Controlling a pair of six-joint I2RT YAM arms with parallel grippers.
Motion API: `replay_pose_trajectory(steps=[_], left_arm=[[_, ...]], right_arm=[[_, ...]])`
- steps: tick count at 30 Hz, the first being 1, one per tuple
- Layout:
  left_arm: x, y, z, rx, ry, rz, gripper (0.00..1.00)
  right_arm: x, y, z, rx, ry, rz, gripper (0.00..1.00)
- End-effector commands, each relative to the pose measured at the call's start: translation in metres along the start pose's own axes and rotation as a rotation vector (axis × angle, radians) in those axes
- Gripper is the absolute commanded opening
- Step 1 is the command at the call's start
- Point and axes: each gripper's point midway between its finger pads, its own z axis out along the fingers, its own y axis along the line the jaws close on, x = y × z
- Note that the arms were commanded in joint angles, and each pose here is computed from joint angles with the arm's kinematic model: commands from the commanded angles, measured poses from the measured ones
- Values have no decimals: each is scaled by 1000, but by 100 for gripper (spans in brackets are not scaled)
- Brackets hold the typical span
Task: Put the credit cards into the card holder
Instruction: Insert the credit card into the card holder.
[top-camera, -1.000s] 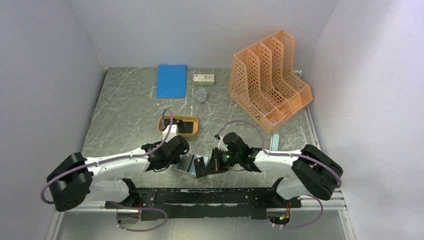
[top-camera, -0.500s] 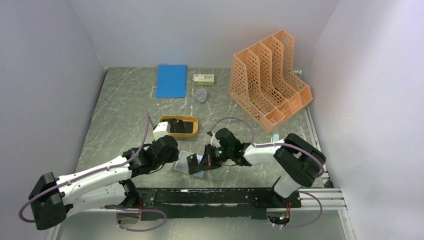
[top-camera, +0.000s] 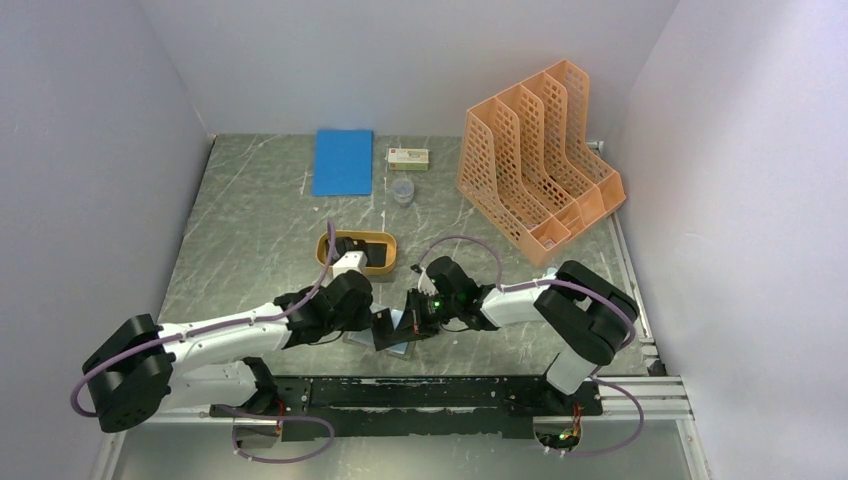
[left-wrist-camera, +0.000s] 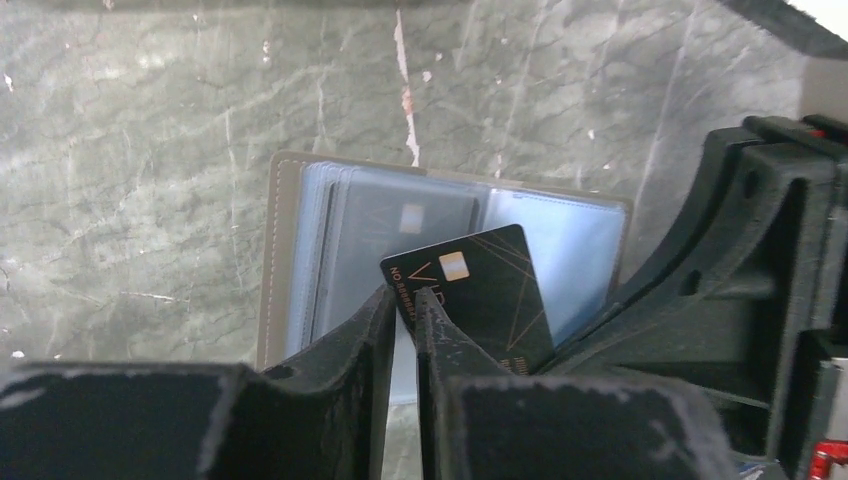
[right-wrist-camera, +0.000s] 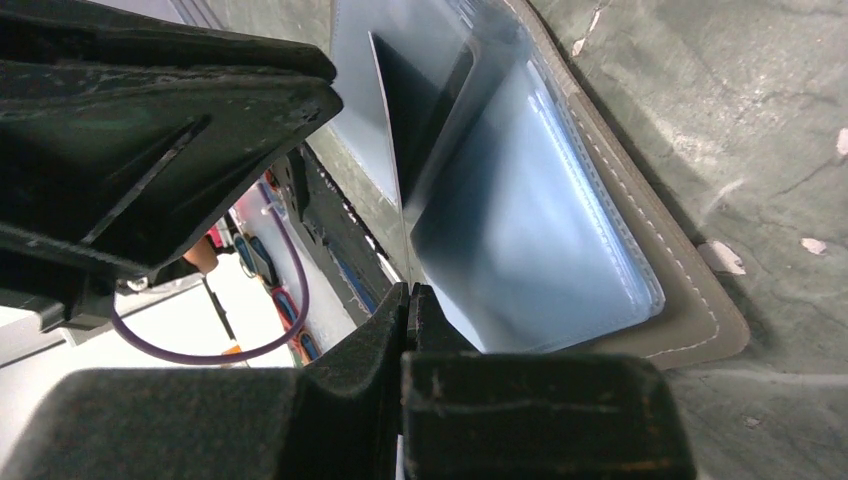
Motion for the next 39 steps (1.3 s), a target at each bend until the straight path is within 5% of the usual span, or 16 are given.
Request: replay_pose_trajectory(steps=[1,9,39], left_arm=[[9,7,7,-22,20,-19,16],[36,52,14,-181,52,-99,7],[38,60,9,-208,52,-111,5]], right_arm=[[-3,0,1,13,-11,-1,0],[-4,10,-11,3,-33,-21,0],[18,3,-15,-74,-7,51,0]])
